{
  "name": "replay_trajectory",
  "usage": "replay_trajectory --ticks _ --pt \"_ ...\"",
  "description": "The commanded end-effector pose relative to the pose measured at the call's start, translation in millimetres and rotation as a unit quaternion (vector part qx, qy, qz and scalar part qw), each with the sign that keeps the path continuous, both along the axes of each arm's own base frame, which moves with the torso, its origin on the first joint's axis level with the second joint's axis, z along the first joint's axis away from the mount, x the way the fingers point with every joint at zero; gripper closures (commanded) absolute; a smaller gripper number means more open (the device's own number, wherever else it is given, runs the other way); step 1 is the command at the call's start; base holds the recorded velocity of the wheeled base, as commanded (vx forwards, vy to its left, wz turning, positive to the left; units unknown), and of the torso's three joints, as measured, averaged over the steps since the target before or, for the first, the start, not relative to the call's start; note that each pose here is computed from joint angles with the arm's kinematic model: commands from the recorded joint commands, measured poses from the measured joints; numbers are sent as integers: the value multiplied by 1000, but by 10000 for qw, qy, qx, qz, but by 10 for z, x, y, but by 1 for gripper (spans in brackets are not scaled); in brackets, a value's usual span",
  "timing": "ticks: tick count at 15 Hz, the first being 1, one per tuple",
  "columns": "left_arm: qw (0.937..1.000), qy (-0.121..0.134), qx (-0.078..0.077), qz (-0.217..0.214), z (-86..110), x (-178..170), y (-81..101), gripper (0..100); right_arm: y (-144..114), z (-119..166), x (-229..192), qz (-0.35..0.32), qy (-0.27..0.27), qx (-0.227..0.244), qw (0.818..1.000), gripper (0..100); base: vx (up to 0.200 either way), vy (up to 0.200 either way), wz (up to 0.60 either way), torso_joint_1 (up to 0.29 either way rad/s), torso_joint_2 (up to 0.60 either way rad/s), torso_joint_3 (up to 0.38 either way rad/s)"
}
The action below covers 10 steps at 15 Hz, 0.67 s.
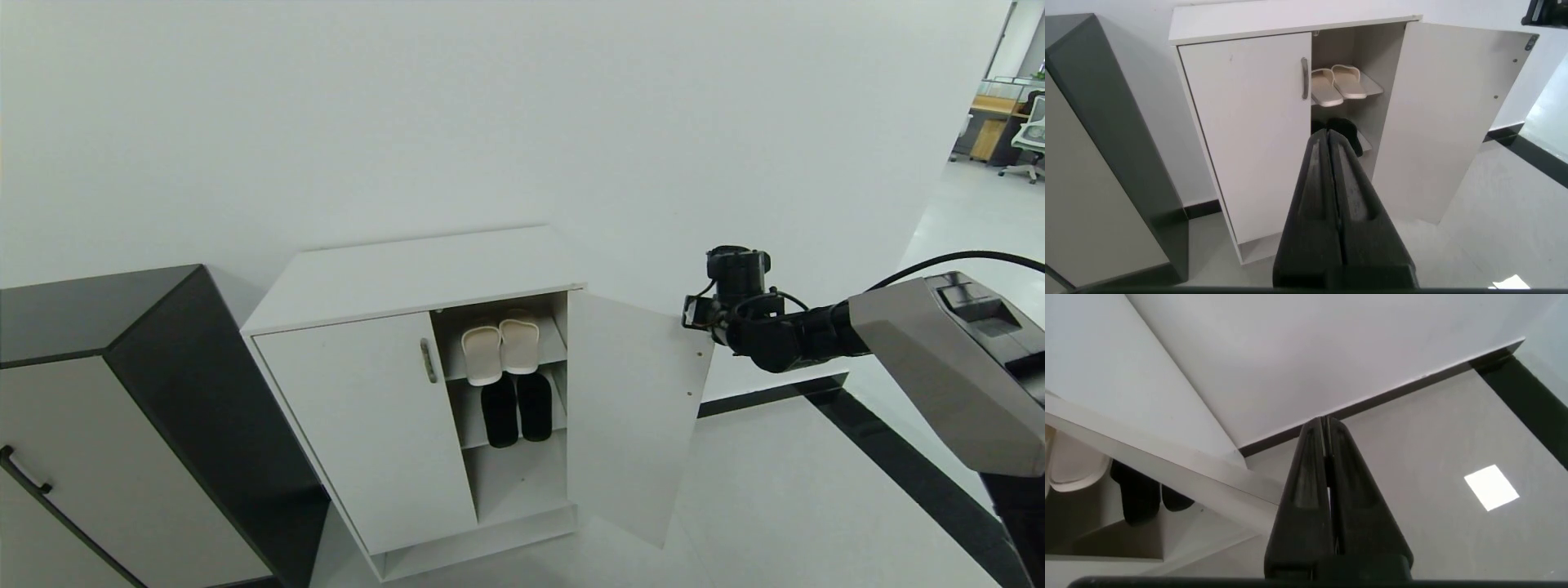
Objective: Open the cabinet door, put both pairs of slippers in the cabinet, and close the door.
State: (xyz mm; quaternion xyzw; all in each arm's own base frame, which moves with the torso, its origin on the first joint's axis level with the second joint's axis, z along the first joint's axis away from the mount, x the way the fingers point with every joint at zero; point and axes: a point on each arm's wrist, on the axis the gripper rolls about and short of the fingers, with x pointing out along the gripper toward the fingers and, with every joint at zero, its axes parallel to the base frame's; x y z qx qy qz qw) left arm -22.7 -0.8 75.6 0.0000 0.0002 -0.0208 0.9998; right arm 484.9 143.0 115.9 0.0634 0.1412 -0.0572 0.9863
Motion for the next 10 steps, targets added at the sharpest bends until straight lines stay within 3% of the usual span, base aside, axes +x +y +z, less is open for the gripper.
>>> replay_trajectory --ticks 1,10 --pt "10000 -2 0 1 0 0 0 100 4 -33 9 1 27 -10 10000 100 0 0 0 0 0 0" --pt "10000 -2 -8 1 0 0 0 100 94 -36 -161 99 271 30 9996 100 0 0 0 0 0 0"
